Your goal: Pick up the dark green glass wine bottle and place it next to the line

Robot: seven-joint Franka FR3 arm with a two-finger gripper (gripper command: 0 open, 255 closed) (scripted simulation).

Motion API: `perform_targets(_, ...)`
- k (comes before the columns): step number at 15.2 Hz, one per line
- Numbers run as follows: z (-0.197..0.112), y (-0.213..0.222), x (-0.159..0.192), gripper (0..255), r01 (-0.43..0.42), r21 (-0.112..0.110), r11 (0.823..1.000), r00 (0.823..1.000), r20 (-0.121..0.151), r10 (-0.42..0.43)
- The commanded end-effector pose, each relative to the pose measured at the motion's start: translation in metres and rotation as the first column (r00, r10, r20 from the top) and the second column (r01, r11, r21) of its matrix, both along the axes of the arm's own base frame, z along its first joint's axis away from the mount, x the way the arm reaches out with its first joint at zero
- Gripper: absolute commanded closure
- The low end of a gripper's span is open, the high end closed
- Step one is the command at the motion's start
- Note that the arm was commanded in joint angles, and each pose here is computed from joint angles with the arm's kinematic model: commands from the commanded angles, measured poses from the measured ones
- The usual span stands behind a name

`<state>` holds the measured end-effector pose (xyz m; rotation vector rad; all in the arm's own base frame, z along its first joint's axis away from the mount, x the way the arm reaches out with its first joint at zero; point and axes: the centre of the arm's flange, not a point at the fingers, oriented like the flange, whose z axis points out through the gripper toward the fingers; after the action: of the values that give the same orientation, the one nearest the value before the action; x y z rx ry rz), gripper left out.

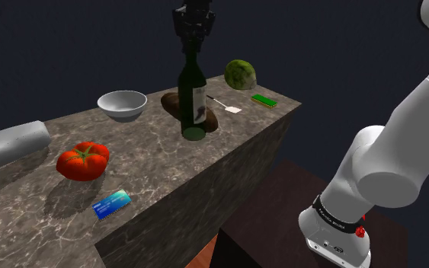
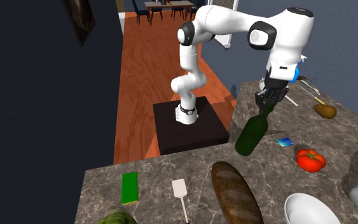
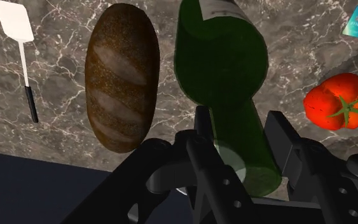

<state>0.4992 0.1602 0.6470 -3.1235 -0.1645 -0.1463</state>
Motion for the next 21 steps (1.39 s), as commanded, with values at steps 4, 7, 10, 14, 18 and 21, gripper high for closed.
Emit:
perform_targets(4,0.000,0.067,0.011,255,0.002,0.001,1.000,1.000,0.001,-0.002)
perform_targets(7,0.000,0.106,0.018,255,0.002,0.001,1.000,1.000,0.001,-0.002)
perform_targets(10,0.000,0.145,0.024,255,0.002,0.001,1.000,1.000,0.001,-0.002)
perform_targets(14,0.000,0.197,0.033,255,0.002,0.001,1.000,1.000,0.001,-0.002)
perform_targets(18,-0.015,0.213,0.035,255,0.002,0.001,1.000,1.000,0.001,-0.002)
perform_targets(21,-0.031,0.213,0.035,255,0.002,0.001,1.000,1.000,0.001,-0.002)
